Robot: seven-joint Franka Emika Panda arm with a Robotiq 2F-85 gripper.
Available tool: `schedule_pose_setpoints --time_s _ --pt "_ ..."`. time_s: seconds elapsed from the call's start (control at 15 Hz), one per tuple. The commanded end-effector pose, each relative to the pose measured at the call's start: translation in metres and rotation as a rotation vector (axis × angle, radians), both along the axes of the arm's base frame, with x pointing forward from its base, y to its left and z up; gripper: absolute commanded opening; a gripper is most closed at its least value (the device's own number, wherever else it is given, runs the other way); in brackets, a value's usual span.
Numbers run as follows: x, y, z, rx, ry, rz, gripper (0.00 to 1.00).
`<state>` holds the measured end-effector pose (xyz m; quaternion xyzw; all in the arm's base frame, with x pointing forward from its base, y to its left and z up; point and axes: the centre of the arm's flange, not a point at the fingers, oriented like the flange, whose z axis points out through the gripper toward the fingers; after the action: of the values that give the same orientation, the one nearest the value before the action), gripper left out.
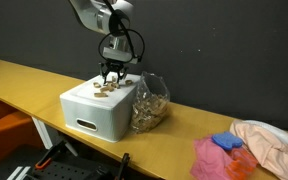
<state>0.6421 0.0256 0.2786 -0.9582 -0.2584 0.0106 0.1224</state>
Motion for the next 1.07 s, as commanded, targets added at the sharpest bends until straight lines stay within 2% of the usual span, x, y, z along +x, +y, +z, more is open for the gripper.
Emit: schedule_pose_setpoints --time_s 0.0,0.2,0.27,0.67,1.0 --pt "0.002 -0.001 0.004 -0.02 -0.003 -0.008 0.24" --pt "0.003 -0.002 0.005 -0.022 -0.006 -0.013 0.02" --pt "0.003 -0.002 0.007 -0.023 -0.008 -0.015 0.0" --pt "0.004 -0.011 0.035 -0.051 -0.037 -0.043 0.0" --pt "0.009 -0.035 0.083 -0.103 -0.098 -0.101 0.0"
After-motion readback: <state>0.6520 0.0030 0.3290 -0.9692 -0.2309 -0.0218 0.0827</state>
